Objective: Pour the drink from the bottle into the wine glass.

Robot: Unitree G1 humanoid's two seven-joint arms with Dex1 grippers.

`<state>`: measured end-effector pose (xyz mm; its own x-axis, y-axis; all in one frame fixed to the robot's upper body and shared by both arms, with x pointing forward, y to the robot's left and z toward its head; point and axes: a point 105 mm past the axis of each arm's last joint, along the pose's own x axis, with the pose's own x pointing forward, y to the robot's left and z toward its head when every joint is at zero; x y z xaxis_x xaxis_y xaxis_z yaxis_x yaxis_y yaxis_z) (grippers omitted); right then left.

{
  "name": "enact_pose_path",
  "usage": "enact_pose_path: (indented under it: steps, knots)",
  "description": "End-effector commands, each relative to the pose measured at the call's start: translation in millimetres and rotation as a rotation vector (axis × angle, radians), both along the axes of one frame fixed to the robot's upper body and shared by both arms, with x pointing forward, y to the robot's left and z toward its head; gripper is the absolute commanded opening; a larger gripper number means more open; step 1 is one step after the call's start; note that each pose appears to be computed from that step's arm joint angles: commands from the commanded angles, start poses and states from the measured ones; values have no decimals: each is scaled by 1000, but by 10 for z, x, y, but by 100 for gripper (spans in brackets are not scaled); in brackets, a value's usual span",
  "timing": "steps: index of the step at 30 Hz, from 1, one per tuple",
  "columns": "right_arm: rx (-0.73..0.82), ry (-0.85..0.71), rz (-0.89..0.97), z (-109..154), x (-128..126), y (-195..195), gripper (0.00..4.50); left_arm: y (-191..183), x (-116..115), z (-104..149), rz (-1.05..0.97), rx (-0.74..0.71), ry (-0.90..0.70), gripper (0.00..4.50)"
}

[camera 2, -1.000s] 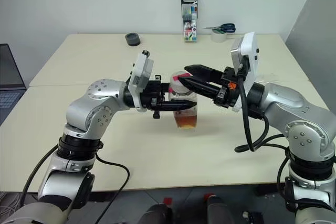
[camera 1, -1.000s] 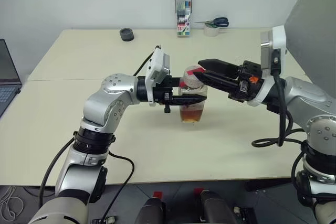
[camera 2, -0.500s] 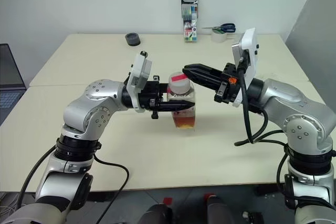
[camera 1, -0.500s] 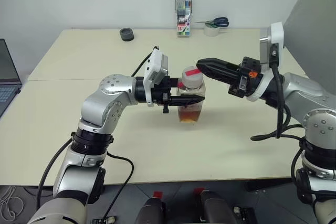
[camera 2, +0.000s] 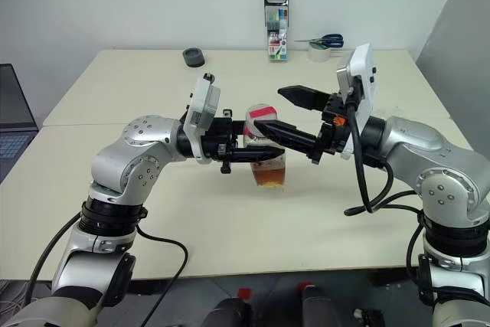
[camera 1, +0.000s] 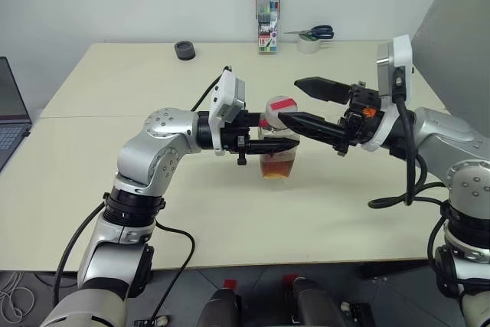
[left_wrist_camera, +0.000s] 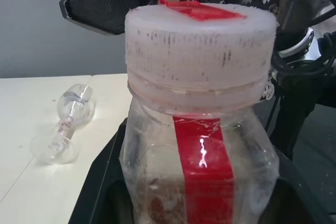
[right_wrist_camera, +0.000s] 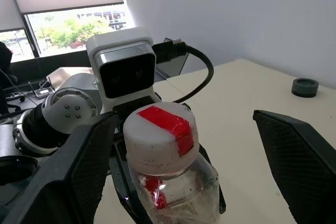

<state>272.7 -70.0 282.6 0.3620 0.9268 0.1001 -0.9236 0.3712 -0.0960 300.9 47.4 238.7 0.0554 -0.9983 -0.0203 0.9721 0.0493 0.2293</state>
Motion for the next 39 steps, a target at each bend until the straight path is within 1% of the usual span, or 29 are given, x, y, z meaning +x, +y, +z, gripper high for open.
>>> enact_pose_path:
  steps: [1, 5, 10, 13, 15, 17, 18, 19, 27, 30, 34, 37, 39]
  knots:
    - [2, -49, 24, 45, -83, 52, 447, -11, -88, 175, -35, -35, -71, 184]
    - [-6, -47, 36, 5, -112, 82, 447, -14, -87, 177, -36, -34, -72, 184]
    - [4, -53, 37, 23, -106, 100, 447, -18, -95, 171, -39, -34, -70, 184]
    - [6, -55, 41, 27, -108, 107, 389, -20, -96, 171, -40, -34, -70, 184]
    - [12, -55, 43, 26, -111, 118, 327, -20, -97, 170, -40, -34, -71, 184]
    - [15, -56, 44, 27, -114, 128, 246, -20, -99, 168, -40, -34, -71, 184]
    - [18, -57, 45, 28, -116, 133, 213, -19, -100, 165, -40, -34, -71, 184]
    - [20, -57, 45, 29, -116, 137, 194, -18, -101, 164, -40, -34, -70, 184]
    - [19, -60, 69, 38, -109, 153, 193, -12, -120, 155, -47, -37, -57, 184]
    - [-51, -71, 161, 34, -97, 137, 193, -19, -179, 149, -92, -26, -44, 184]
    - [-189, -79, 332, -4, -17, 114, 193, -25, -264, 157, -160, -9, -31, 184]
    - [-227, -88, 438, 34, 43, 152, 193, -26, -337, 156, -203, 4, -20, 184]
    - [-229, -94, 484, 111, 126, 197, 193, -36, -393, 153, -232, 10, -13, 184]
